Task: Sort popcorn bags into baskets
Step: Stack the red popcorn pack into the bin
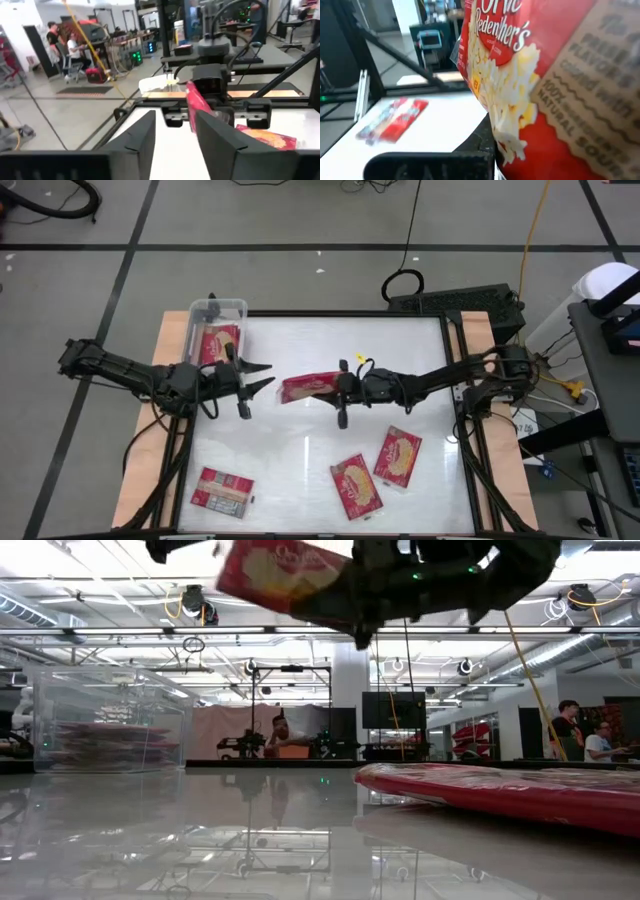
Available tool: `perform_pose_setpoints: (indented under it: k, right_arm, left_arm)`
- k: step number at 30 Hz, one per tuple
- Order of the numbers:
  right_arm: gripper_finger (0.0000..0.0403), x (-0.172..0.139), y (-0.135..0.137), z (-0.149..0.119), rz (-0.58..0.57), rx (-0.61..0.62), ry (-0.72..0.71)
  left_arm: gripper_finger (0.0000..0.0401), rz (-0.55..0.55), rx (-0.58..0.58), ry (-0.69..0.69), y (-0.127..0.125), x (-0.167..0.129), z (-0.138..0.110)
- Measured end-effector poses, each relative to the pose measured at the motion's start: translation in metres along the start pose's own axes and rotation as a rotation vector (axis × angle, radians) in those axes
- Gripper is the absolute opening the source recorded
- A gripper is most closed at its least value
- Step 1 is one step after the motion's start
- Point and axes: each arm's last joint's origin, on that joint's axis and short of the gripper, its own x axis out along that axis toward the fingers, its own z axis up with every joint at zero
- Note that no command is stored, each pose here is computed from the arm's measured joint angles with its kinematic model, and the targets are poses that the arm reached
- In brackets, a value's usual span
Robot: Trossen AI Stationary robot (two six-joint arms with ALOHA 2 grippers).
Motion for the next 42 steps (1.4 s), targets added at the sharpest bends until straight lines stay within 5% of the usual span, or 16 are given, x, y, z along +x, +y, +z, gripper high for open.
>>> perform_pose_setpoints:
  k: [6, 19, 24, 34, 42]
  right_arm:
    - [0.0011, -0.013, -0.003, -0.018, -0.021, 0.060, 0.138]
    - [0.0012, -0.028, -0.007, -0.055, -0.069, 0.111, 0.405]
    - [0.0012, -0.032, -0.008, -0.064, -0.084, 0.105, 0.503]
    - [0.0012, -0.037, -0.007, -0.071, -0.051, 0.115, 0.603]
    - [0.0012, -0.038, -0.007, -0.073, -0.049, 0.110, 0.630]
  left_arm:
    - [0.0179, 0.031, -0.076, 0.020, 0.005, 0.006, -0.004]
    - [0.0251, -0.157, -0.194, 0.190, 0.003, 0.063, -0.049]
    - [0.0252, -0.192, -0.230, 0.285, 0.005, 0.083, -0.075]
    - [0.0235, -0.276, -0.284, 0.262, -0.001, 0.115, -0.107]
    - [0.0269, -0.272, -0.255, 0.290, -0.003, 0.124, -0.124]
